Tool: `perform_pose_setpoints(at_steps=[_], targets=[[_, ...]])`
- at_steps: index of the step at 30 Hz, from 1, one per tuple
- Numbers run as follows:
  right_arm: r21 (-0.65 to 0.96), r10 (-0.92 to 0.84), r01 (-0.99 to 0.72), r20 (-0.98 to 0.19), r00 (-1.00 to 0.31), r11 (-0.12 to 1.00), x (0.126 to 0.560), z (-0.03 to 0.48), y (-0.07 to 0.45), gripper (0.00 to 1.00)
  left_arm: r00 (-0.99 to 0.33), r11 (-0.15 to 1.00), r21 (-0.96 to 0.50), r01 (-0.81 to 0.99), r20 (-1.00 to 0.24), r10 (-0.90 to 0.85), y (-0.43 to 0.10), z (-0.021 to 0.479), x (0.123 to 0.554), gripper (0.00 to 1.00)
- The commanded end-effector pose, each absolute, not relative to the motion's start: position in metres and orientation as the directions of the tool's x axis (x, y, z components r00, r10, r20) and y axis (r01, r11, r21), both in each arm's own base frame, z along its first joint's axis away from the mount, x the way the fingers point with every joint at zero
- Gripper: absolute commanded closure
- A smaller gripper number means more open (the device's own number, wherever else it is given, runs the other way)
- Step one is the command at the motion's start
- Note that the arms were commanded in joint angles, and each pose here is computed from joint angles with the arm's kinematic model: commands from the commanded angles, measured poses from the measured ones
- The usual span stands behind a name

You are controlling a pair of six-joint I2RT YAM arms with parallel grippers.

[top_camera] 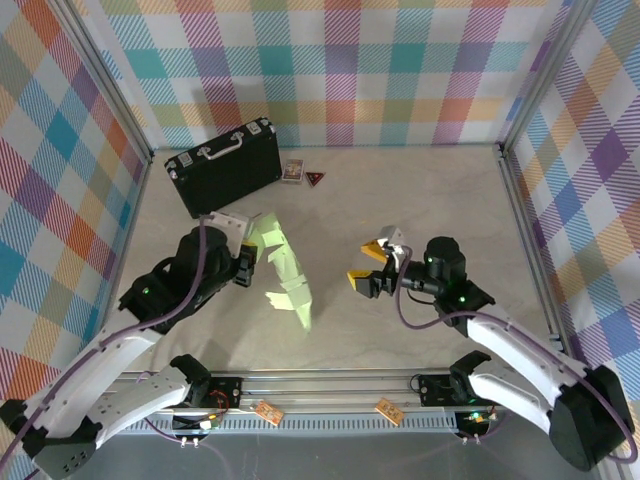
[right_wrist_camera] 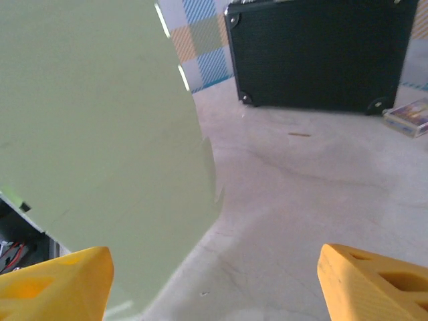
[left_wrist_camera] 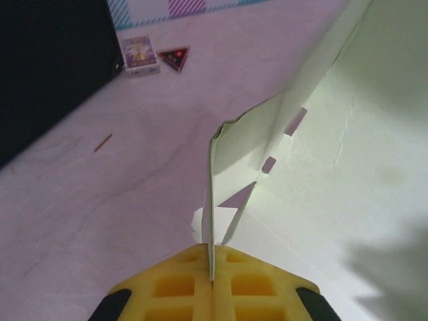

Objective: Fold the paper box

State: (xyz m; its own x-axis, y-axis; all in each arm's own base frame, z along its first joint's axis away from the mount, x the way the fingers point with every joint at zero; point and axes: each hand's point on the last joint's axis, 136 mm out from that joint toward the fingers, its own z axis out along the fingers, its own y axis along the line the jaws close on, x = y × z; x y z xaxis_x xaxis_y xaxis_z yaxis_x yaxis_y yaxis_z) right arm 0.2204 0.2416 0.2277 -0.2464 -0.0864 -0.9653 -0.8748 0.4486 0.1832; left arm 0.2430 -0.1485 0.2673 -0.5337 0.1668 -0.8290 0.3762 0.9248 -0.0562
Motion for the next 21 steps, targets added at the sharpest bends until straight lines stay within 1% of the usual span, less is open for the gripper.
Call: perform_pose_setpoints(at_steps=[1, 3, 4, 8, 11, 13, 14, 16, 18, 21], targets=[[0.213, -0.035, -0.794, -0.959, -0.282, 0.57, 0.226, 0.233, 0.221, 0.15, -0.529, 0.941, -0.078, 0.33, -0.841, 0.116, -0.148, 0.283, 0.253, 1.0], [0.244, 0.012, -0.735, -0.952, -0.305, 0.632, 0.231, 0.242, 0.209, 0.11, -0.548, 0.943, -0.087, 0.32, -0.83, 0.11, -0.152, 0.283, 0.257, 1.0], [0.264, 0.035, -0.713, -0.947, -0.319, 0.649, 0.232, 0.25, 0.205, 0.12, -0.564, 0.943, -0.096, 0.319, -0.819, 0.108, -0.156, 0.281, 0.259, 1.0], [0.364, 0.096, -0.679, -0.912, -0.399, 0.637, 0.229, 0.287, 0.204, 0.17, -0.626, 0.946, -0.124, 0.301, -0.774, 0.098, -0.168, 0.271, 0.269, 1.0], [0.489, 0.147, -0.585, -0.833, -0.534, 0.648, 0.233, 0.304, 0.204, 0.21, -0.667, 0.954, -0.129, 0.271, -0.74, 0.09, -0.172, 0.263, 0.275, 1.0], [0.559, 0.136, -0.553, -0.769, -0.625, 0.618, 0.231, 0.311, 0.214, 0.22, -0.685, 0.958, -0.124, 0.259, -0.723, 0.091, -0.175, 0.261, 0.279, 1.0], [0.594, 0.126, -0.54, -0.733, -0.669, 0.596, 0.23, 0.315, 0.221, 0.25, -0.693, 0.96, -0.122, 0.253, -0.715, 0.091, -0.176, 0.26, 0.281, 1.0], [0.642, 0.107, -0.524, -0.683, -0.723, 0.56, 0.229, 0.327, 0.232, 0.25, -0.703, 0.962, -0.122, 0.244, -0.705, 0.089, -0.177, 0.258, 0.284, 1.0], [0.667, 0.105, -0.508, -0.655, -0.748, 0.545, 0.235, 0.336, 0.24, 0.25, -0.708, 0.958, -0.128, 0.255, -0.699, 0.095, -0.182, 0.256, 0.285, 1.0], [0.645, 0.056, -0.537, -0.667, -0.743, 0.543, 0.247, 0.344, 0.255, 0.24, -0.712, 0.953, -0.133, 0.271, -0.694, 0.105, -0.188, 0.255, 0.284, 1.0]])
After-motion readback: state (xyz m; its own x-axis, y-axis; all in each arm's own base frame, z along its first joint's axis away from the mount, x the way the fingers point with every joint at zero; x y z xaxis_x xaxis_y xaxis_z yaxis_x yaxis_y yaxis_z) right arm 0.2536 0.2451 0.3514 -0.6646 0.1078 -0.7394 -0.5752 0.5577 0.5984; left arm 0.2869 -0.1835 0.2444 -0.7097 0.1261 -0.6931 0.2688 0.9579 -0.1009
